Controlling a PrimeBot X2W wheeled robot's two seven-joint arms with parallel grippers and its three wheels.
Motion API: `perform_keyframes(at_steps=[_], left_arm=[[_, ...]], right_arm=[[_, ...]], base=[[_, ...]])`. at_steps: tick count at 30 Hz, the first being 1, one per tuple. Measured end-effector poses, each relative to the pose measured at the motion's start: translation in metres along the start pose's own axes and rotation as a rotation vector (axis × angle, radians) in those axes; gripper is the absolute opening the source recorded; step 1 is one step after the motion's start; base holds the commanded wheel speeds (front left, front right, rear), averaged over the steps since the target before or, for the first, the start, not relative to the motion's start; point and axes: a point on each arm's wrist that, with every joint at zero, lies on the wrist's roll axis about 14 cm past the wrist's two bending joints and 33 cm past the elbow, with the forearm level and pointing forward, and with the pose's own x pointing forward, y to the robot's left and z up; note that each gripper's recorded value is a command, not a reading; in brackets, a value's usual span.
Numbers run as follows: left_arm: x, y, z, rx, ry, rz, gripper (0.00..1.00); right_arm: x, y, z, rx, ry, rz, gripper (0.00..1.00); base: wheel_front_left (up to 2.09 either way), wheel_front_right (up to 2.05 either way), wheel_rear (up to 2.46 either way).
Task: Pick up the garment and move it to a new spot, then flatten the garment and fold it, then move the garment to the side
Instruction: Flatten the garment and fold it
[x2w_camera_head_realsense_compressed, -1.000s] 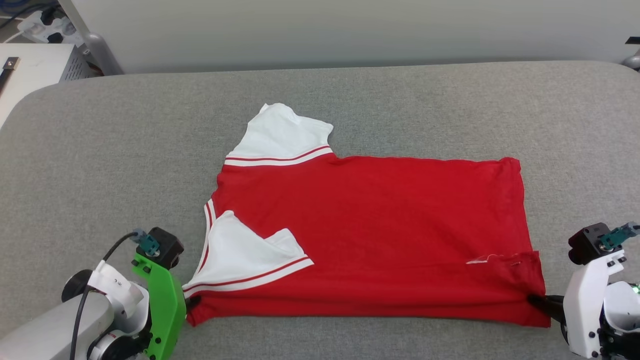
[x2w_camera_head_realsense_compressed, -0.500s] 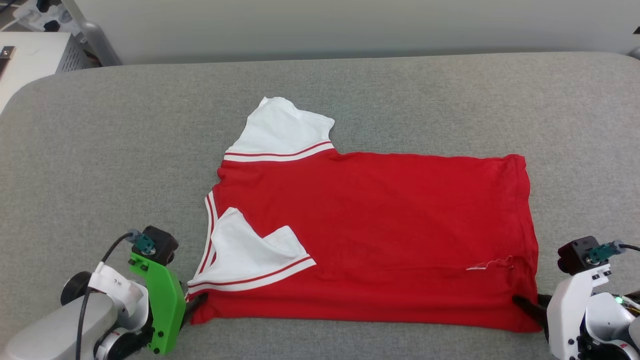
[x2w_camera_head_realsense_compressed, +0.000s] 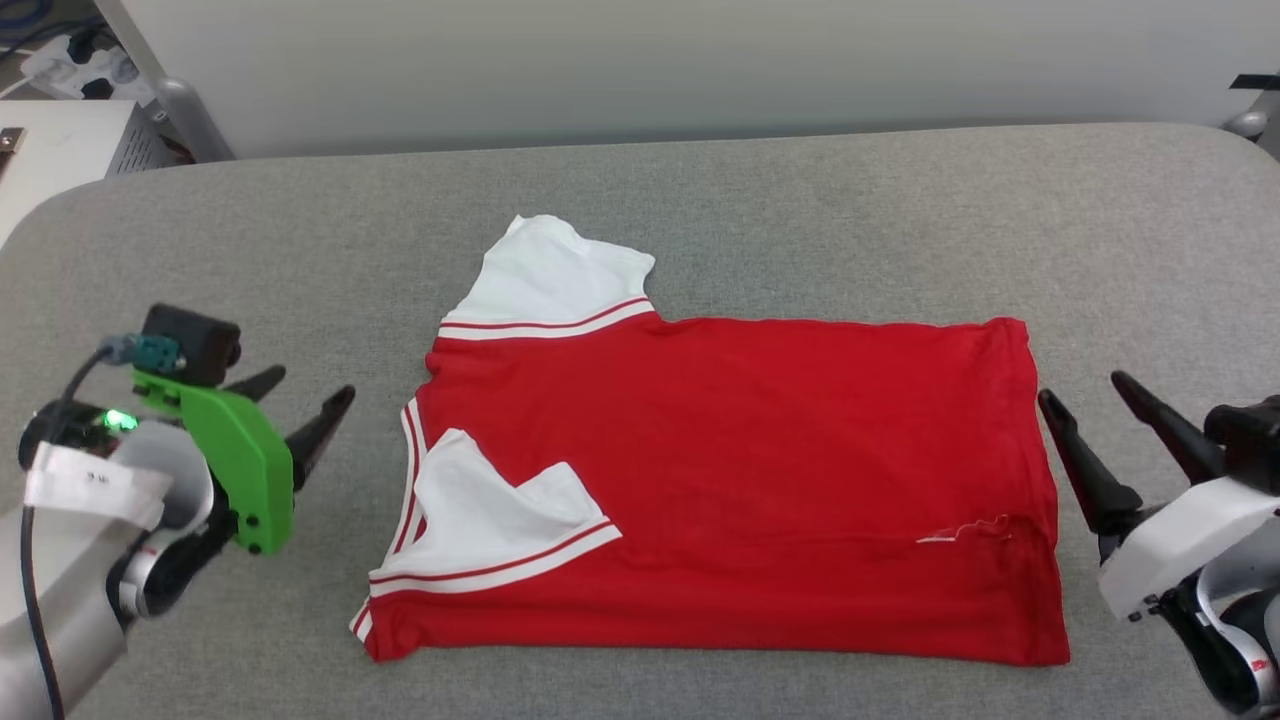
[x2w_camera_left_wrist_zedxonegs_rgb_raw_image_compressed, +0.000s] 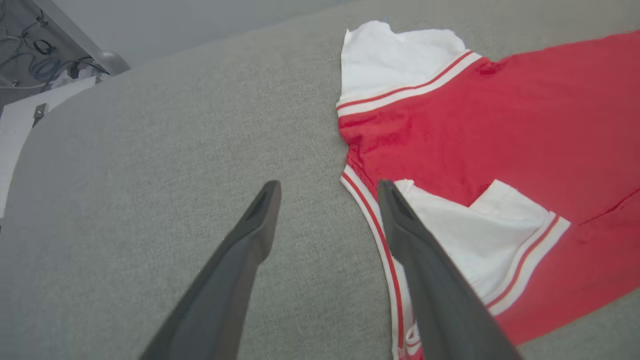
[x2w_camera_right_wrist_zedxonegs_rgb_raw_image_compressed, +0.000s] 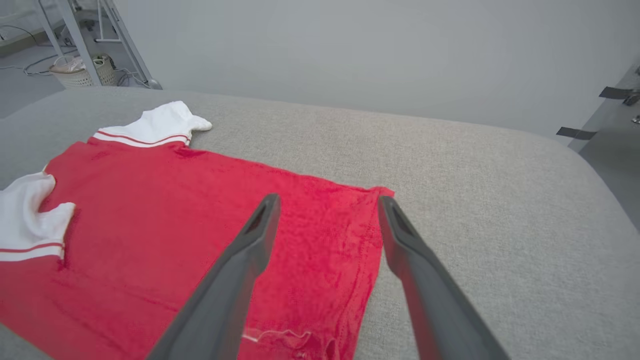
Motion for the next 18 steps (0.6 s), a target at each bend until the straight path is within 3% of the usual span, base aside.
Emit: perform_keyframes(at_steps=[9,18], left_arm=[[0.053,0.01,0.078,0.047,-0.108,0.003,1.0],[0.122,0.011,0.075,-0.006,0.227,-0.065,1.0]], right_arm=[[0.008,0.004,0.047,-0.048,-0.266,-0.048,1.0],[0.027,-0.001,0.027,-0.063,-0.224,-0.061,1.0]], base=[[0.0,0.0,0.0],[0.0,0.0,0.0]])
